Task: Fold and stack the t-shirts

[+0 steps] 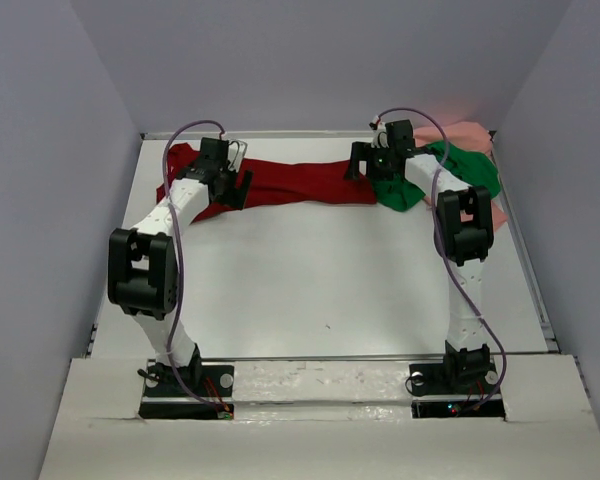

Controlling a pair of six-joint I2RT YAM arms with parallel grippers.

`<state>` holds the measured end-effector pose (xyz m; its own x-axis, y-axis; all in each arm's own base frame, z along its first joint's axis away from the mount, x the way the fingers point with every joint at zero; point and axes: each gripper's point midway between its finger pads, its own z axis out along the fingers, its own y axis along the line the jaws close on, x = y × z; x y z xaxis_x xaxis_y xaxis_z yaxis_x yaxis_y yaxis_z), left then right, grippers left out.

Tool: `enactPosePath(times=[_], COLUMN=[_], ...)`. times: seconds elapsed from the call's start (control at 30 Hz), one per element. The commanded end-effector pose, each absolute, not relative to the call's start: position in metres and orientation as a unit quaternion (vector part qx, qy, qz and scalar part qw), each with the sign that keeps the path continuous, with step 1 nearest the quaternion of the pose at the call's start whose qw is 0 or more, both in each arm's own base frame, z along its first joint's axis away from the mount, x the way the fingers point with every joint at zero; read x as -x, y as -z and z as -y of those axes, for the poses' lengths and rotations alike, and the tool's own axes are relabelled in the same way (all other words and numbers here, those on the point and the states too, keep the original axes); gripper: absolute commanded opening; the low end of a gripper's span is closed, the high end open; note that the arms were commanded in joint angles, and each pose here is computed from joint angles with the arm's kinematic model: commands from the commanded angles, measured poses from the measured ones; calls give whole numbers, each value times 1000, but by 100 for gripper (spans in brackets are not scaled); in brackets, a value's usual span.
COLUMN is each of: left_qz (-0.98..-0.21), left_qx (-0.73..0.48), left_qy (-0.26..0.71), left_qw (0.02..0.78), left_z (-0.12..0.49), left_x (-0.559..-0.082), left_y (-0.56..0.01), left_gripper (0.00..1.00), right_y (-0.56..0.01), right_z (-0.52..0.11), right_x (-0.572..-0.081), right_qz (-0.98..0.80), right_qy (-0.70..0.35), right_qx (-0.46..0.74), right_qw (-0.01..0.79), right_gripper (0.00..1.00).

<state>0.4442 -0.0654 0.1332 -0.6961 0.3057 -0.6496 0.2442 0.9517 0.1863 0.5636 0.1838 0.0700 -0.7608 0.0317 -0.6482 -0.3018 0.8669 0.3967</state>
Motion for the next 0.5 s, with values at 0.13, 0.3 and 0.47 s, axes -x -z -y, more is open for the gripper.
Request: enactPosePath(times=[0.13, 0.3, 0.47], left_qz=[-916, -912, -910], left_qx=[-151, -137, -129], left_qy=[-78, -82, -88], left_qw=[362, 379, 384], left_z=[61, 68, 78], left_x=[-465, -489, -511], left_y=[-112, -109, -99], left_gripper=[99, 99, 99], right_y=[-108, -102, -106], right_z=[-190, -191, -193], right_x=[-566, -563, -562], right_qz=[-885, -887, -884], right_qy=[-274, -278, -285], right_qx=[84, 84, 87], right_qw=[367, 360, 360], right_gripper=[97, 97, 97])
